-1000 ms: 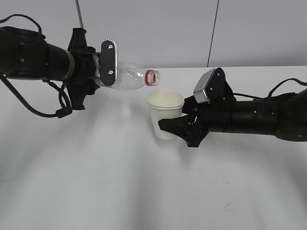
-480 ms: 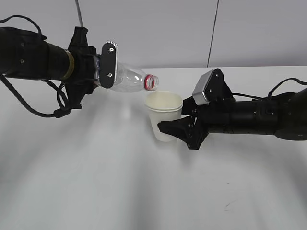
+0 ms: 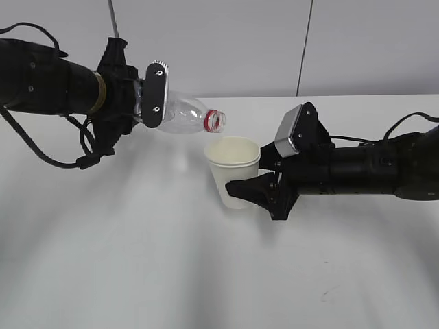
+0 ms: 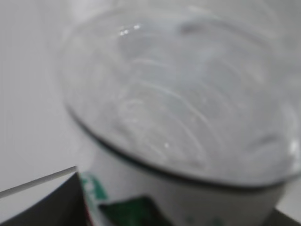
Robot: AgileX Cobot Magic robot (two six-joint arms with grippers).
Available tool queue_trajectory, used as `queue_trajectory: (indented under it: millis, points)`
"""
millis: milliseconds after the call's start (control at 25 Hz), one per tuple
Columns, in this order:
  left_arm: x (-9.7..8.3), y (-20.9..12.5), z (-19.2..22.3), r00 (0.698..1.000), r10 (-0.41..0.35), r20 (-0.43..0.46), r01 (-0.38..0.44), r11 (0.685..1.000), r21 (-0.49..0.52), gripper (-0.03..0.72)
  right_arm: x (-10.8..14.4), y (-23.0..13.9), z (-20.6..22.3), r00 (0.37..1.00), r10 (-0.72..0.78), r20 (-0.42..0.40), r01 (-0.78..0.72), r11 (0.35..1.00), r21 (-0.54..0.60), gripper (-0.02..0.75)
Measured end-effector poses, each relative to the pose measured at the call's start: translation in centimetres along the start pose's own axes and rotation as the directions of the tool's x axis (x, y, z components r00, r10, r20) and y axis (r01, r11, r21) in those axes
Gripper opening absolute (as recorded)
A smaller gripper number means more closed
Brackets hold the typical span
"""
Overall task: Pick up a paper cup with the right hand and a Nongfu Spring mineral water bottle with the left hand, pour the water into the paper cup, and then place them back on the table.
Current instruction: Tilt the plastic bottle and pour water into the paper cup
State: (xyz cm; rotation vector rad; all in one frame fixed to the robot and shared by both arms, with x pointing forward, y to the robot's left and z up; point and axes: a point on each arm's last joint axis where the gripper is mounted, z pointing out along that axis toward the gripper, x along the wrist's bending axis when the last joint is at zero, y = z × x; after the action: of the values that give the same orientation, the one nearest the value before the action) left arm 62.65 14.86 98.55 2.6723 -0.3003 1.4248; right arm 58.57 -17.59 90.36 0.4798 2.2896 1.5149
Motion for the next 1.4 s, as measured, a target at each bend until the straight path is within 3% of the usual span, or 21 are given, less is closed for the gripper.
queue_trajectory:
  millis: [560,1400]
  points:
    - [0.1,0.0,0.0,0.997,0.070,-0.012,-0.070,0.997,0.030,0.386,0.5,-2.0,1.0,0.998,0.044,-0.033,-0.042,0.998,0.039,0.489]
    - [0.3,-0.1,-0.1,0.988,0.153,-0.026,-0.152,0.987,0.044,0.385,0.0,-1.6,1.3,0.999,0.034,-0.024,-0.034,0.999,0.019,0.489]
